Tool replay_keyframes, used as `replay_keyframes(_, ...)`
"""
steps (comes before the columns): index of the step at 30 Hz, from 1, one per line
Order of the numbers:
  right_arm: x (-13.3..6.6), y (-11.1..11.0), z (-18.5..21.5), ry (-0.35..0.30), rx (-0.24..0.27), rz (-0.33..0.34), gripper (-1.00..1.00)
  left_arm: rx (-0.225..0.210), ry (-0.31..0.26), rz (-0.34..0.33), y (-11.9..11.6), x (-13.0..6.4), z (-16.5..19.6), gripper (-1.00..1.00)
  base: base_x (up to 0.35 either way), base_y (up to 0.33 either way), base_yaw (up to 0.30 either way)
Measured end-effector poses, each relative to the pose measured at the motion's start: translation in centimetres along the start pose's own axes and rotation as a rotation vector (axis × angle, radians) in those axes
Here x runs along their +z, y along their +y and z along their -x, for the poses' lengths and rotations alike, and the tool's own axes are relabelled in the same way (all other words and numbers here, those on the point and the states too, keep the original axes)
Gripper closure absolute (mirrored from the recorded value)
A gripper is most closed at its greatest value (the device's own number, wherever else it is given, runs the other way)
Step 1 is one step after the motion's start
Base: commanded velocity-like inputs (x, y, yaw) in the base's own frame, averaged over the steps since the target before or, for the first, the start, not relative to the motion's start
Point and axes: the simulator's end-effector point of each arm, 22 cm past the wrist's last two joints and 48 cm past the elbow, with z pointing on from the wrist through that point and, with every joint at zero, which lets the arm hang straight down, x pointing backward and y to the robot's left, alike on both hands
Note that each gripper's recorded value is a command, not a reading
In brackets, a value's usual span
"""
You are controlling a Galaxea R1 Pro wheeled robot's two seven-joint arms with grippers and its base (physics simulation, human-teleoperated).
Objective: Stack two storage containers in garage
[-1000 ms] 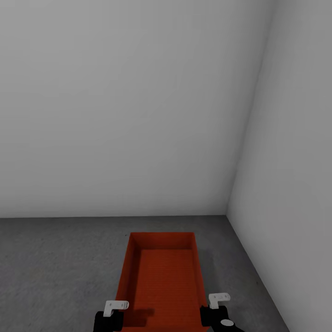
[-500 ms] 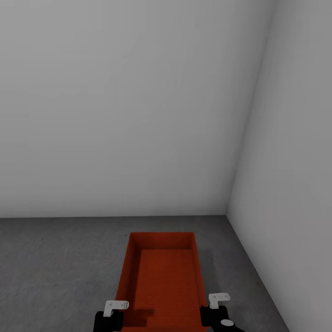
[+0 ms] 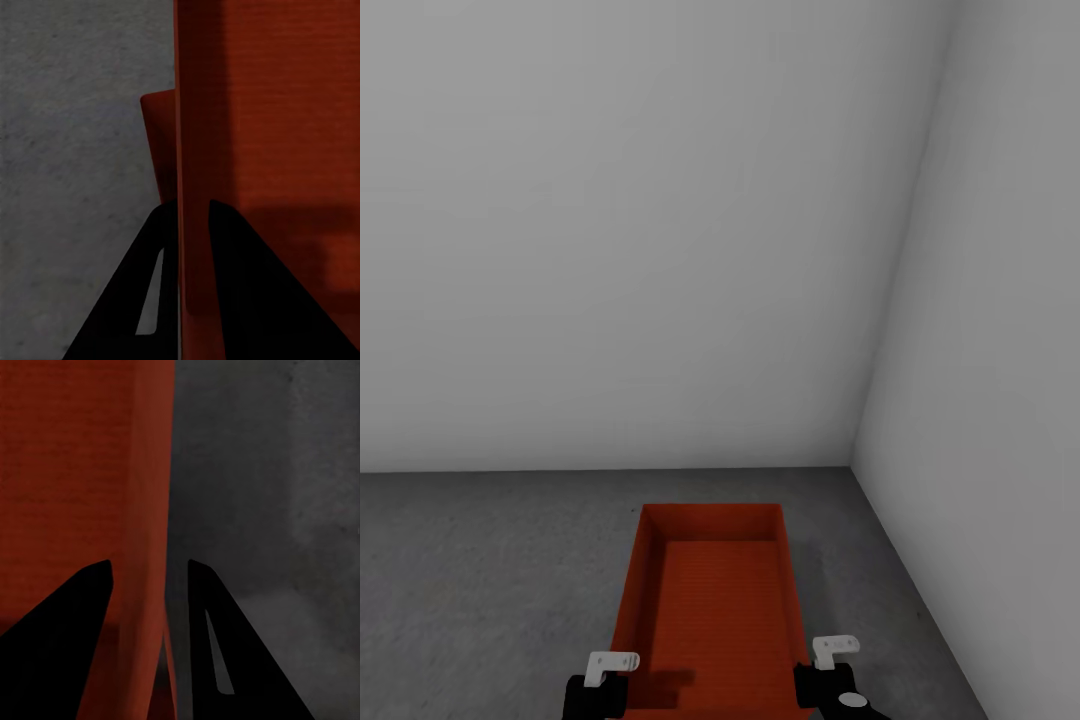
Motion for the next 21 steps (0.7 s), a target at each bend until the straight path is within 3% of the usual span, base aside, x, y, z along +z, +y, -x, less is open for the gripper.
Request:
replay_keyframes(17,0.02,-0.11,-0.01,0.000,0.001,-0.002,1.00,0.000,0.000,0.000,0.01,0.01,0.01,1.00,0.000,0.000,0.000)
replay_keyframes(18,0.02,-0.11,-0.01,0.000,0.001,-0.002,-1.00,0.000,0.000,0.000,0.01,0.01,0.01,1.00,0.000,0.000,0.000)
replay_keyframes(20,0.03,-0.24,-0.03,0.001,0.010,-0.007,-1.00,-0.018,0.000,0.010,0.29,0.04,0.03,1.00,0.000,0.000,0.000)
replay_keyframes(21,0.04,-0.25,-0.03,0.001,0.010,-0.007,-1.00,-0.014,0.000,0.008,0.23,0.04,0.03,-1.00,0.000,0.000,0.000)
